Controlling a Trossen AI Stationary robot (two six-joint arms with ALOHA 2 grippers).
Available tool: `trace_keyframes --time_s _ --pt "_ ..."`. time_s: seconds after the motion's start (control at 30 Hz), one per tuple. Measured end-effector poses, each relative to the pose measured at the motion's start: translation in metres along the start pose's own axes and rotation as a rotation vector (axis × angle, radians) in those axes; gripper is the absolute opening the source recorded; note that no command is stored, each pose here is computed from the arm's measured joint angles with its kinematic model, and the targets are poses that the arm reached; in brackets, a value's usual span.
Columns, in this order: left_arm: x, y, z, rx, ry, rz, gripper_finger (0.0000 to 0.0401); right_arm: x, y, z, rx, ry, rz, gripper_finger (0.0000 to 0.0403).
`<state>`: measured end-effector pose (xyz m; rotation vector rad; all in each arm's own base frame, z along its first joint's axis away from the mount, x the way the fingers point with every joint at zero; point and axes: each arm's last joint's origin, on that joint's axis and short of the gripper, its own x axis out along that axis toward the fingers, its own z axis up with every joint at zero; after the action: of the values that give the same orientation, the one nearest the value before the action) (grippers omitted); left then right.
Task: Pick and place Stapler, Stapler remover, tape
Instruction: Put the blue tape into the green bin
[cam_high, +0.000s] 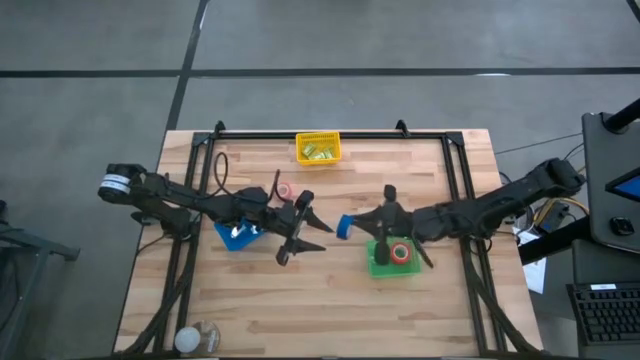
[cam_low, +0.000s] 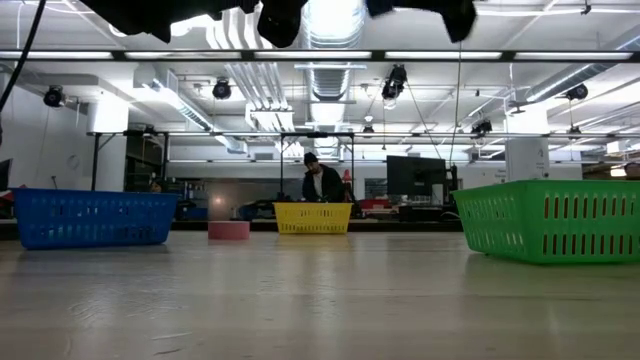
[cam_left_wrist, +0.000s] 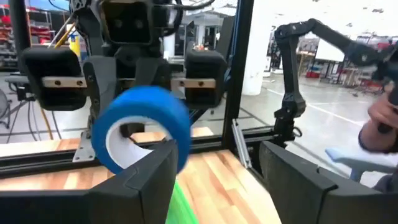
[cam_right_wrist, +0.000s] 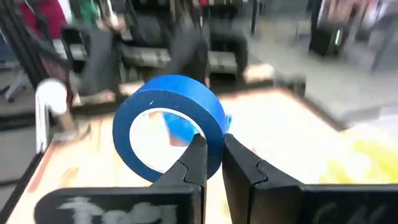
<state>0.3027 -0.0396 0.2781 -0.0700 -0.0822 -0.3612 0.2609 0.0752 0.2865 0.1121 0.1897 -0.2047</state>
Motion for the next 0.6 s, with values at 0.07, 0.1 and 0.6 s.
trace_keyframes --time_s 0.07,0.1,0.6 --pt "0.000 0.001 -0.002 0.011 0.018 0.009 0.0232 -0.010 -0.006 -0.002 0.052 0.081 0.000 0.0023" --pt "0.000 0.001 -0.003 0.011 0.028 0.012 0.0231 -0.016 -0.009 -0.003 0.089 0.122 -0.006 0.0023" --pt "-0.001 0.002 -0.006 0.010 0.064 0.025 0.0230 -0.026 -0.012 -0.036 0.375 0.826 -0.165 0.0023"
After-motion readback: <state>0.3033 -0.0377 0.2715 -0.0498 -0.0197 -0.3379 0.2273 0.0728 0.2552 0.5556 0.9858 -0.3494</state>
